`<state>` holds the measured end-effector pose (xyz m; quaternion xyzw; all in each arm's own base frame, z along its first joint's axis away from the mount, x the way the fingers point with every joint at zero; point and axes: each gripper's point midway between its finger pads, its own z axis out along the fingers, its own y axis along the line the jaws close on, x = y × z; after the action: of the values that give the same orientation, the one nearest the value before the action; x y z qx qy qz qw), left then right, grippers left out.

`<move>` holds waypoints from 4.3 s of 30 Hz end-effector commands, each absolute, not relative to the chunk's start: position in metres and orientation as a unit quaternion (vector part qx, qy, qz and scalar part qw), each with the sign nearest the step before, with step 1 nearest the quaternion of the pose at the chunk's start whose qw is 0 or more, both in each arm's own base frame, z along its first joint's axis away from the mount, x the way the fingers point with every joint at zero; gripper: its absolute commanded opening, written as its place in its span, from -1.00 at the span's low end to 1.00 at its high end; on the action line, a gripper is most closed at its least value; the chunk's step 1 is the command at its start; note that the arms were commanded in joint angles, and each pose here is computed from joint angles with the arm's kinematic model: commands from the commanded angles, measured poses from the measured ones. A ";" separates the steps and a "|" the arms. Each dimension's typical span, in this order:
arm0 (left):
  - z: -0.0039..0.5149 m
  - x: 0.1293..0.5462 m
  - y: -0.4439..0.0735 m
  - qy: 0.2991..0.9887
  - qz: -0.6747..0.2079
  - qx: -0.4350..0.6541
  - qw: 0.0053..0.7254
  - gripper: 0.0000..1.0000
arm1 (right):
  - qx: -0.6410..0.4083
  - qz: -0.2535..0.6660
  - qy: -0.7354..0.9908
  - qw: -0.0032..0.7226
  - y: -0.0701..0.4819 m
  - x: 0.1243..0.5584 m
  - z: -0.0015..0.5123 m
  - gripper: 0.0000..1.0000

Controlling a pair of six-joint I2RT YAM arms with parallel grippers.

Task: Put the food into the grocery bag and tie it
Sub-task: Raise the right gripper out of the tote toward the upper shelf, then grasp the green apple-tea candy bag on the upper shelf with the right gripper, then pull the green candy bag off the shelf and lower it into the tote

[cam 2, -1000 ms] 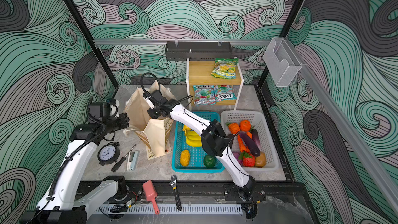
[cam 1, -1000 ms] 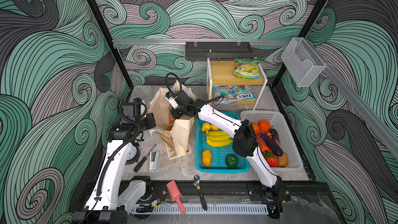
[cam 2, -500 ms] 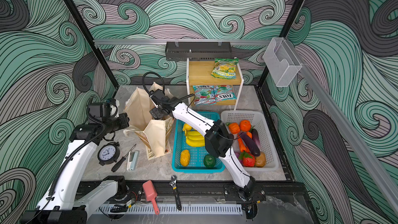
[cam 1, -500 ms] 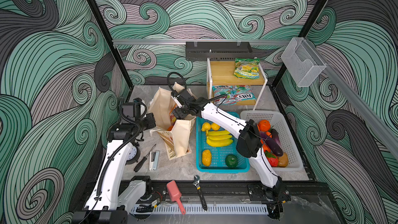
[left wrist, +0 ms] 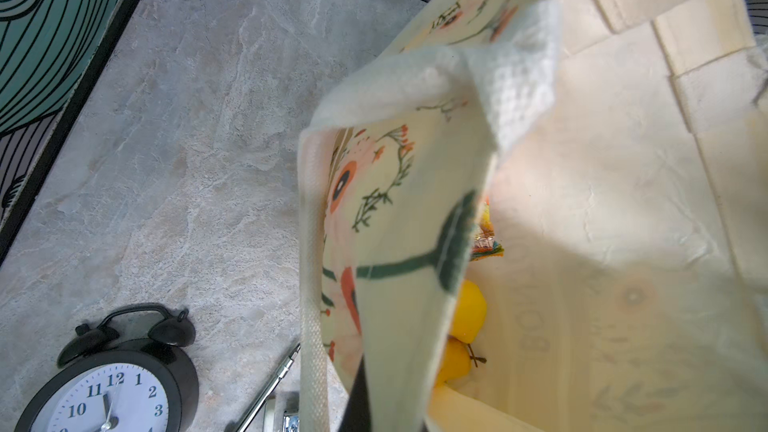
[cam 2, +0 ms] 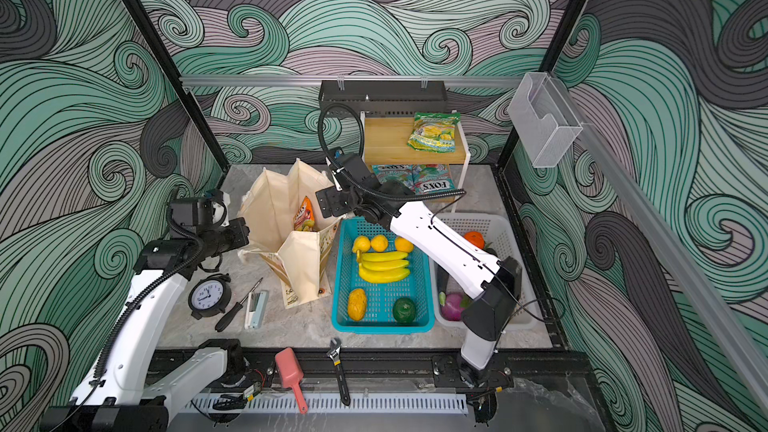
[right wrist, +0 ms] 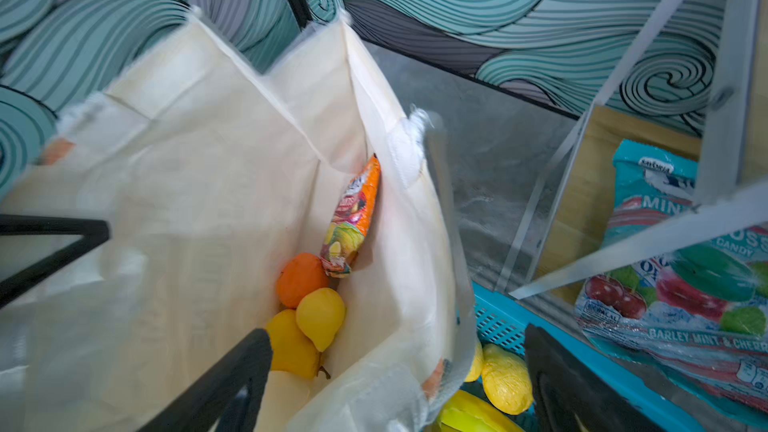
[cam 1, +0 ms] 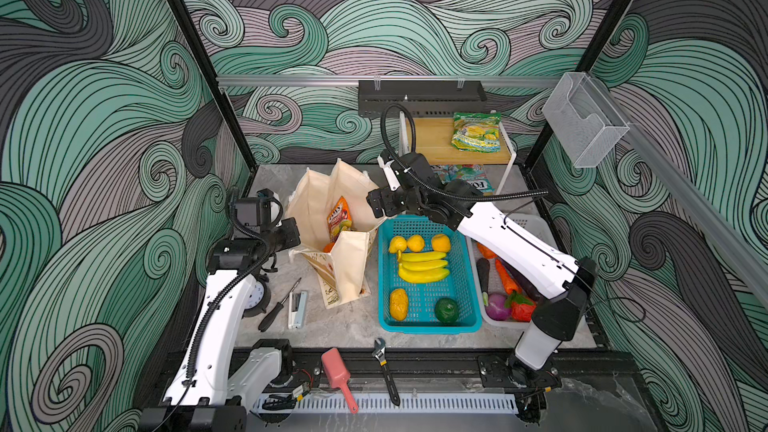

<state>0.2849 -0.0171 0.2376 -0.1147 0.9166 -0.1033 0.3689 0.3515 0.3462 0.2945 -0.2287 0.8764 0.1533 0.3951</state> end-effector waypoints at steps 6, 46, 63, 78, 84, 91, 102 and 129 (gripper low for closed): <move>0.241 0.286 -0.018 0.914 -0.107 -0.111 0.376 -1.00 | -0.200 0.181 0.905 0.329 0.357 0.346 0.233 -0.02; 0.233 0.290 -0.015 0.918 -0.111 -0.123 0.361 -1.00 | -0.034 0.247 0.819 0.517 0.152 0.341 0.417 0.99; 0.237 0.288 -0.015 0.915 -0.112 -0.119 0.370 -1.00 | 0.059 0.197 0.821 0.533 0.076 0.418 0.410 0.80; 0.238 0.288 -0.016 0.914 -0.115 -0.118 0.370 -1.00 | 0.076 0.207 0.823 0.523 0.066 0.446 0.397 0.72; 0.239 0.287 -0.016 0.914 -0.114 -0.117 0.371 -1.00 | 0.080 0.216 0.825 0.516 0.069 0.456 0.389 0.40; 0.238 0.288 -0.017 0.915 -0.118 -0.116 0.369 -1.00 | 0.082 0.211 0.824 0.519 0.065 0.459 0.387 0.11; 0.236 0.288 -0.019 0.916 -0.121 -0.115 0.366 -1.00 | 0.082 0.225 0.819 0.522 0.068 0.456 0.389 -0.39; 0.237 0.288 -0.023 0.915 -0.132 -0.109 0.365 -1.00 | -0.011 0.366 0.748 0.553 0.137 0.368 0.491 -1.00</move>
<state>0.2867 -0.0220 0.2291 -0.1137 0.9209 -0.1256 0.3510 0.3939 0.1227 0.4564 0.0177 0.7796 0.3333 0.5299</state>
